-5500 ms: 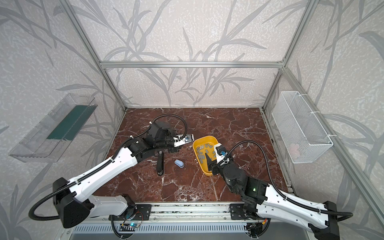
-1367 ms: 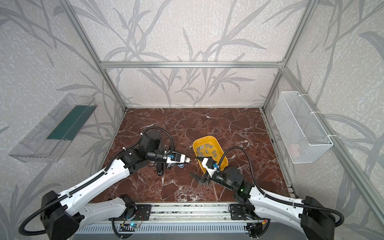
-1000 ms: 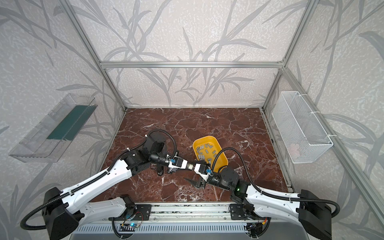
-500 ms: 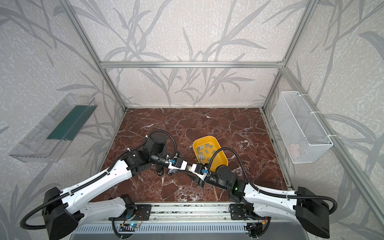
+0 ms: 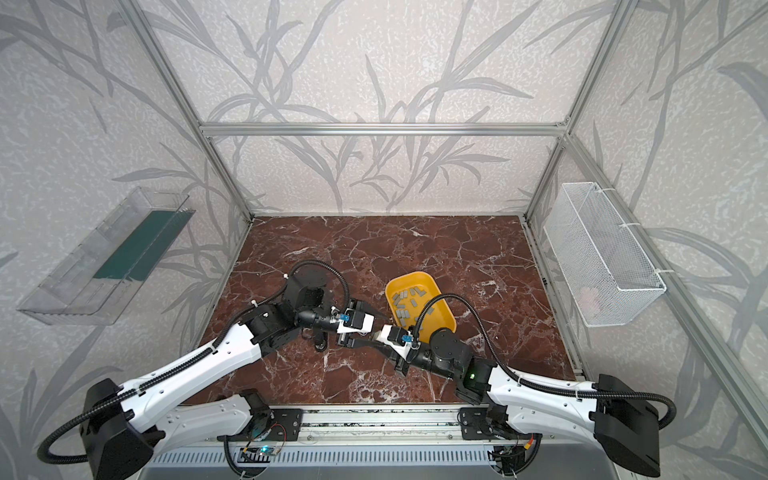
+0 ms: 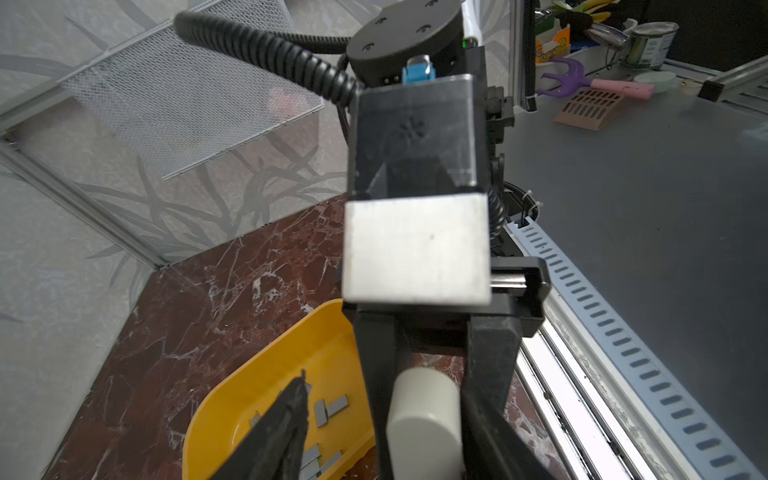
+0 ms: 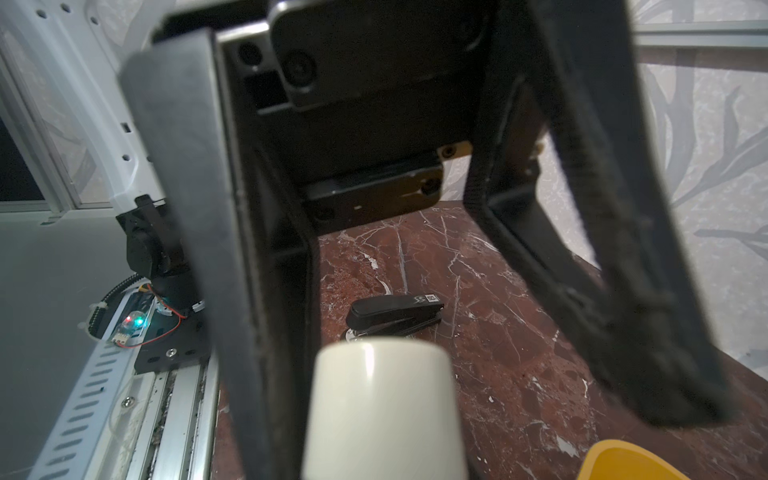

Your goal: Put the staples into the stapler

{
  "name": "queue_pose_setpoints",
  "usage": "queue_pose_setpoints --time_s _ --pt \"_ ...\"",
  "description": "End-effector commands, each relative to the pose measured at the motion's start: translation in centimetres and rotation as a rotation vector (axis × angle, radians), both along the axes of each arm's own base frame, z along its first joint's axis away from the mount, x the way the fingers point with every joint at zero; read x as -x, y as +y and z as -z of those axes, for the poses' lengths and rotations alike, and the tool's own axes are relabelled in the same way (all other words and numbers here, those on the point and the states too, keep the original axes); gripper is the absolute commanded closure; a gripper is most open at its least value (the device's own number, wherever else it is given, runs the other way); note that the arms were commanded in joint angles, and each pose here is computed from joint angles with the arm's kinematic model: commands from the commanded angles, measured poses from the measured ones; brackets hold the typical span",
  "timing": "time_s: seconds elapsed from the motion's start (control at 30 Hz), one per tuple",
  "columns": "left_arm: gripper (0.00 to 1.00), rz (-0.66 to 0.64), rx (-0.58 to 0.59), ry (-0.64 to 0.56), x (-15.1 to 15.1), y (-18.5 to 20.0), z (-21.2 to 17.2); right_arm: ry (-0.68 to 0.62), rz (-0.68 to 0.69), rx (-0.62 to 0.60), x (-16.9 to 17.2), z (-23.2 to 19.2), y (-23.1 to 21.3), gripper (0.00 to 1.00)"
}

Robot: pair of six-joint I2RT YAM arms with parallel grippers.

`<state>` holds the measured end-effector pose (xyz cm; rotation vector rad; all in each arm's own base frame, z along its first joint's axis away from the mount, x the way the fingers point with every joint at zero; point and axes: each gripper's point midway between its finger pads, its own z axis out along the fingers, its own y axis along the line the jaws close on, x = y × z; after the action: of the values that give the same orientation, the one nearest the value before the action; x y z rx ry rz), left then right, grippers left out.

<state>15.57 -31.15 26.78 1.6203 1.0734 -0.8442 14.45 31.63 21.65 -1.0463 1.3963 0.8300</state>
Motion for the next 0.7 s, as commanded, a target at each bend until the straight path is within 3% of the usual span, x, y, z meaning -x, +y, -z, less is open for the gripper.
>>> queue_pose_setpoints --time_s 0.0,0.1,0.23,0.4,0.5,0.67 --pt "0.34 -0.134 0.106 -0.097 -2.7 0.9 -3.5 0.075 0.049 0.012 -0.7 -1.6 0.1 0.91" --pt "0.30 -0.217 0.104 -0.094 -4.9 2.4 -3.8 0.097 0.098 0.008 -1.3 -1.5 -0.5 0.85" --pt "0.29 -0.373 0.073 -0.063 -9.7 5.8 -3.1 0.132 0.201 0.022 -2.7 -0.9 -1.4 0.90" --pt "0.29 -0.565 -0.095 -0.125 -14.5 10.4 0.3 0.212 0.309 0.155 -4.6 1.5 -1.0 0.92" --pt "0.29 -0.557 -0.194 -0.196 -14.6 11.1 2.8 0.270 0.342 0.260 -5.5 3.5 -0.1 0.91" --pt "0.29 -0.461 -0.284 -0.199 -13.4 11.1 5.2 0.379 0.346 0.452 -6.0 7.6 2.0 0.92"
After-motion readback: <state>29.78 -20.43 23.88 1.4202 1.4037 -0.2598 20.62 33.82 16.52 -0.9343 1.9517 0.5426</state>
